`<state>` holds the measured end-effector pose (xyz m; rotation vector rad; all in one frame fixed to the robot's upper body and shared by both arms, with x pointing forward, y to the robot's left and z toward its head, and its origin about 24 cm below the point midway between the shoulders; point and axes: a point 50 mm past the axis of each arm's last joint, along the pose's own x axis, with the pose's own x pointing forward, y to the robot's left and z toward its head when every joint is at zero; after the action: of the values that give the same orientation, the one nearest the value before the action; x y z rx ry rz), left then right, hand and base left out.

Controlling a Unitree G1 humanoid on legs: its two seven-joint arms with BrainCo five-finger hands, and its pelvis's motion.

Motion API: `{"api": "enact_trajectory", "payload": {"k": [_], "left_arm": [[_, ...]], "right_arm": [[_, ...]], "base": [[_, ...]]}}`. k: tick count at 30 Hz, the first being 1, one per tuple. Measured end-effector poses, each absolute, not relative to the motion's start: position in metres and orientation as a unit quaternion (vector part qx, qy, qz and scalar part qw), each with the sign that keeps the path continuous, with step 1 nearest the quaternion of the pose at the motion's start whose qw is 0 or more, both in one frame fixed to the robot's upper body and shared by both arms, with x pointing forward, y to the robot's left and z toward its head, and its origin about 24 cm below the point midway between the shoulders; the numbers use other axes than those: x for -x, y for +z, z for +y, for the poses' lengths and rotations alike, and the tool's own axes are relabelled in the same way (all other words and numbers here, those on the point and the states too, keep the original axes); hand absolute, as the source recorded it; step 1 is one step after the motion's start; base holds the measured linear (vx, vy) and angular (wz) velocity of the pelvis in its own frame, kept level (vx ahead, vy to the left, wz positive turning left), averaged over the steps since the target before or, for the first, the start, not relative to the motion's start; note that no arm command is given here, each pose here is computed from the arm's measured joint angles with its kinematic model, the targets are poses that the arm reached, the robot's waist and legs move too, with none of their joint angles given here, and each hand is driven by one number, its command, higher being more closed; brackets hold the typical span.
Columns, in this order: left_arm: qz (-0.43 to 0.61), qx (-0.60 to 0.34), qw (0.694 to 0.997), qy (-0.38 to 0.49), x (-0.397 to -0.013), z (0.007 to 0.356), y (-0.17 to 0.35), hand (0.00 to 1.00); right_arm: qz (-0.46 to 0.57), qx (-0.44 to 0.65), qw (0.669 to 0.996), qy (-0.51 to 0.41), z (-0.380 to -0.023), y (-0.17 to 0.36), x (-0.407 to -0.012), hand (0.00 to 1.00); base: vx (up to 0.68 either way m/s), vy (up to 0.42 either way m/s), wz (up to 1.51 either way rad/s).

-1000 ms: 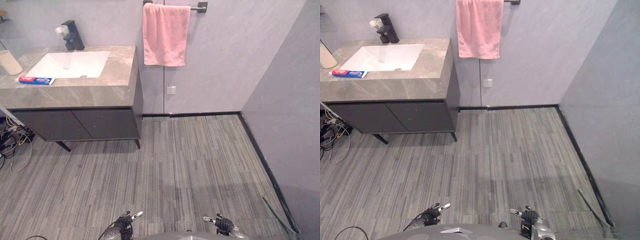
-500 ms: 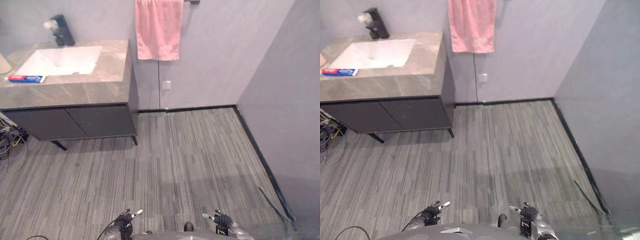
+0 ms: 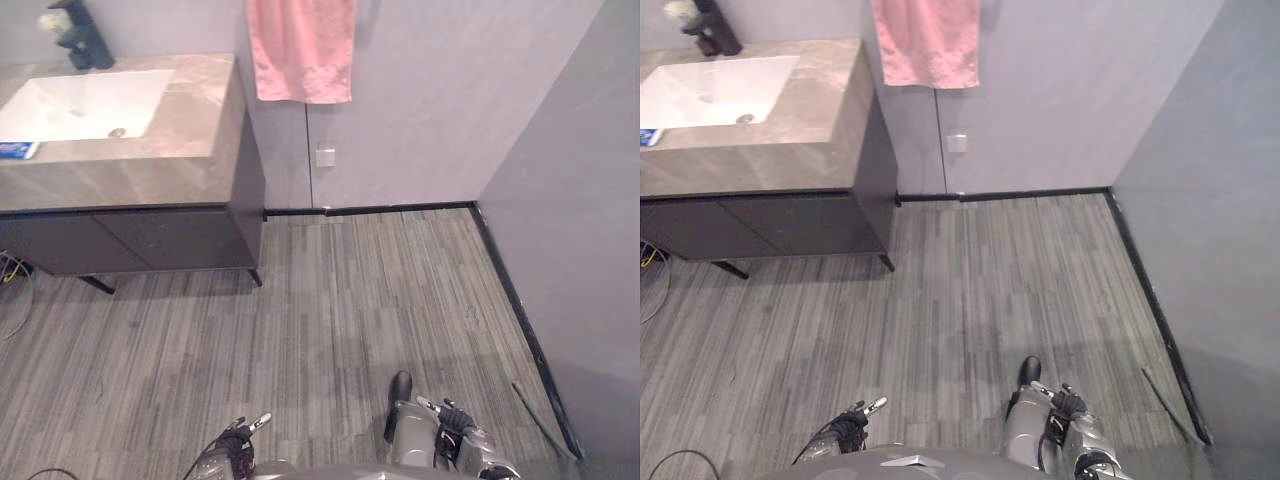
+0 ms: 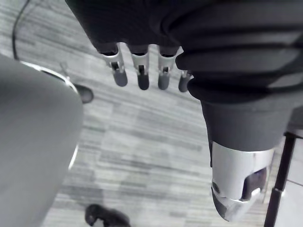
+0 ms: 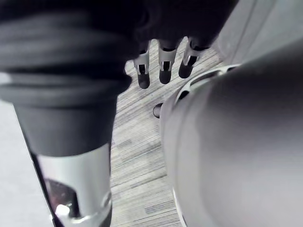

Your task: Organize washtable

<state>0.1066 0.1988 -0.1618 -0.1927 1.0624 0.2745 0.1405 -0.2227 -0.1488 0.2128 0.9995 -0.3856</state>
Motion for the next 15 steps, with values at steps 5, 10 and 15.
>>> {"api": "enact_trajectory", "payload": {"k": [5,10,15], "left_arm": [[0.482,0.128,0.856,0.137,-0.113,0.185,-0.160,0.00],[0.444,0.130,0.875,0.140,-0.128,0.190,-0.152,0.00],[0.432,0.145,0.874,0.166,-0.128,0.195,-0.151,0.00]], "right_arm": [[0.472,-0.054,0.866,-0.153,-0.229,-0.142,-0.156,0.00],[0.462,-0.042,0.874,-0.144,-0.228,-0.138,-0.165,0.00],[0.471,-0.045,0.866,-0.162,-0.233,-0.142,-0.151,0.00]], "base": [[0.40,-0.365,-0.16],[0.13,-0.028,-0.58],[0.31,0.026,-0.36]]}}
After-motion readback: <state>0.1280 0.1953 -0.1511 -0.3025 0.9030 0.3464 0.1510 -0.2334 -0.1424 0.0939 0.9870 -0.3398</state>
